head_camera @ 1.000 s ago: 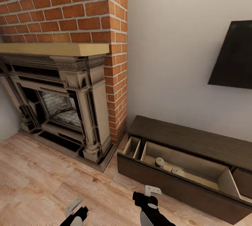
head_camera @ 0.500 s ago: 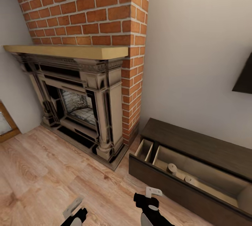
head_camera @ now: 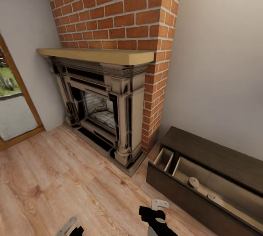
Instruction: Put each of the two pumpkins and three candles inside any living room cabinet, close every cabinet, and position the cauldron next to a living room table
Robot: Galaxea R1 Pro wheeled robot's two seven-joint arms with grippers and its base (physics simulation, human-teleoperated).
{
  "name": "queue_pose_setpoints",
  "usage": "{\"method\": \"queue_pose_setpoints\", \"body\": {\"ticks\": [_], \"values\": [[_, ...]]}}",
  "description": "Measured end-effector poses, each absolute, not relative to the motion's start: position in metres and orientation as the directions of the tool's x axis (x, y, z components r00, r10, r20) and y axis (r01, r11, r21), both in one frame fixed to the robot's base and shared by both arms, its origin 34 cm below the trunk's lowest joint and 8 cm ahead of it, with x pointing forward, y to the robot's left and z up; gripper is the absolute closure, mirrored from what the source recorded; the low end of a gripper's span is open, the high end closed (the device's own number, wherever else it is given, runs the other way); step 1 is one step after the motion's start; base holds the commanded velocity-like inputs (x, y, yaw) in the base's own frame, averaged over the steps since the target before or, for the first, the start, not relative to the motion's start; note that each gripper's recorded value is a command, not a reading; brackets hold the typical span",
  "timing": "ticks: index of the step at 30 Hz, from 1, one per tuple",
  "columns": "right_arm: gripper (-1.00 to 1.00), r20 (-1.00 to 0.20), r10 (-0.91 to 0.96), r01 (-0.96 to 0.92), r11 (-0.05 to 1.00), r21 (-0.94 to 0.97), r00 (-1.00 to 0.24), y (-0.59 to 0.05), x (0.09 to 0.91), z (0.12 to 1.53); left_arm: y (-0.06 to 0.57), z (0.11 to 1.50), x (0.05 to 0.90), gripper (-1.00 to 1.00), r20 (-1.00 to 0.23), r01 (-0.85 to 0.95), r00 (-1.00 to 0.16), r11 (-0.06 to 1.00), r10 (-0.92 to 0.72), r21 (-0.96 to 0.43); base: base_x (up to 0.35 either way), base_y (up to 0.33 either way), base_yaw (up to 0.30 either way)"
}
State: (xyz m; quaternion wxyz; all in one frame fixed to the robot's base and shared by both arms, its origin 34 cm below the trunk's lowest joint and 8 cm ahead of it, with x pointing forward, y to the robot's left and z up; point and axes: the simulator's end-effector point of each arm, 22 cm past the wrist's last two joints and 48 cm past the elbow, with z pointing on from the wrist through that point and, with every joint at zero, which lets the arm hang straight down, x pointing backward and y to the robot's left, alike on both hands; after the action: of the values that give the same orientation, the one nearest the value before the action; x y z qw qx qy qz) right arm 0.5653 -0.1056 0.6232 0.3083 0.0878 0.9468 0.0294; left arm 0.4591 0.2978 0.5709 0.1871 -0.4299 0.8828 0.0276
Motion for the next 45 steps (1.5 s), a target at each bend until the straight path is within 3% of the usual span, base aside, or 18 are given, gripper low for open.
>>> {"method": "queue_pose_setpoints", "body": {"ticks": [9, 45], "values": [[-1.0, -0.57, 0.18, 0.147, 0.984, 0.104, -0.802, -0.106, 0.56, 0.633, 0.3, 0.584, 0.458, -1.0, -0.352, -0.774, -0.554, 0.622, -0.755, -0.118, -0.196, 0.123, 0.276], [-1.0, -0.563, 0.123, 0.08, 0.992, 0.101, -0.817, -0.093, 0.546, 0.673, 0.297, 0.626, 0.448, -1.0, -0.339, -0.776, -0.559, 0.622, -0.757, -0.109, -0.003, 0.002, 0.274]]}}
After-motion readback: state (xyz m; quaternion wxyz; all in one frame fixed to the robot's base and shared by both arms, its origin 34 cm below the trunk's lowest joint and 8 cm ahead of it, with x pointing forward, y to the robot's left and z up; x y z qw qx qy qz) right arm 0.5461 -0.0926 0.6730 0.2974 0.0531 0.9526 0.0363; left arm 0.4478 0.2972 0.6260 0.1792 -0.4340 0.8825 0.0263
